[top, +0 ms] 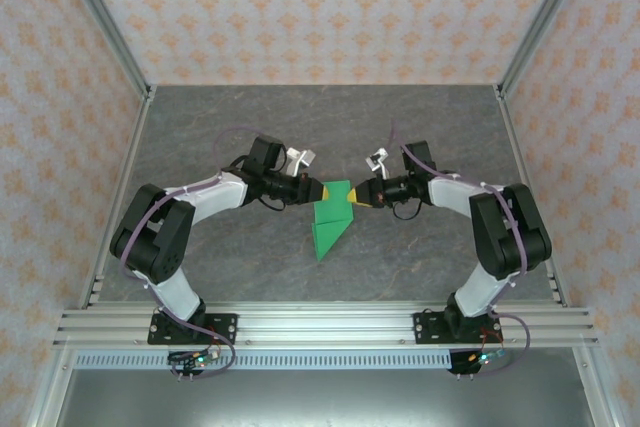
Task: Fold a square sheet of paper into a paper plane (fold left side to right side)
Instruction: Fold the wing for the fifth time at the center of the table.
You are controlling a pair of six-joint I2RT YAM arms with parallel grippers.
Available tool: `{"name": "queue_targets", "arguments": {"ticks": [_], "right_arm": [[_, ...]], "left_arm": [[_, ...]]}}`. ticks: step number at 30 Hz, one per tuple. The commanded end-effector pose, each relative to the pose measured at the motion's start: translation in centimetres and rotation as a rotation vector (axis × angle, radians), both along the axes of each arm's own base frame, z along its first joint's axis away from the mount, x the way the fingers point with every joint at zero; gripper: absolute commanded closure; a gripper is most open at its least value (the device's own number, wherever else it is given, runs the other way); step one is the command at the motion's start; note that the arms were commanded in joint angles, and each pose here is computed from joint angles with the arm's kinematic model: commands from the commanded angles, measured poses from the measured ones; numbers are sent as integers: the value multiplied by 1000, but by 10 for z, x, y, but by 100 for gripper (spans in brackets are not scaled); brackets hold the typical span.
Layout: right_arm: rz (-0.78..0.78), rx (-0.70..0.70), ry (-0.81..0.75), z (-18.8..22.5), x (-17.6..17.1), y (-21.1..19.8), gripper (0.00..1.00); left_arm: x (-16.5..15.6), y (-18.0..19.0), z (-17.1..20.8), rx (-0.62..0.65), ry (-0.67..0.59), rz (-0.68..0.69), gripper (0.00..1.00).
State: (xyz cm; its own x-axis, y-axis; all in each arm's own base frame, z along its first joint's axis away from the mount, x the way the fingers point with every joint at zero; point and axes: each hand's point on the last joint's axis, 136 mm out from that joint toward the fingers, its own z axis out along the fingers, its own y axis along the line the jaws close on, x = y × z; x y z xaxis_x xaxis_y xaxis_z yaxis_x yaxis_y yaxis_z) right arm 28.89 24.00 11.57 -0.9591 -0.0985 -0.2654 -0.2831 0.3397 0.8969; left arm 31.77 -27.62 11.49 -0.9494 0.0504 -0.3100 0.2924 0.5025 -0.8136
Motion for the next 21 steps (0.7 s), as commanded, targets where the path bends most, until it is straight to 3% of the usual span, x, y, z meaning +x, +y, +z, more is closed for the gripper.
{"name": "queue_targets", "arguments": {"ticks": [1,8,11,16,21], "right_arm": [[-39,-66,7,-4,3,-4,100],[-118,-139,92,-20,11,-9,100],[-144,-150,104,-21,13,-10,100],[-178,-162,136,-20,17,-10,100],[-192,-200,218,-26,15,-11,100]], "left_arm": [[9,14,5,100,-60,63,57],[30,65,12,340,-180,304,32],[26,81,35,400,-267,364,28],[-16,81,58,563,-415,279,28],[-59,68,47,602,-428,212,28]]}}
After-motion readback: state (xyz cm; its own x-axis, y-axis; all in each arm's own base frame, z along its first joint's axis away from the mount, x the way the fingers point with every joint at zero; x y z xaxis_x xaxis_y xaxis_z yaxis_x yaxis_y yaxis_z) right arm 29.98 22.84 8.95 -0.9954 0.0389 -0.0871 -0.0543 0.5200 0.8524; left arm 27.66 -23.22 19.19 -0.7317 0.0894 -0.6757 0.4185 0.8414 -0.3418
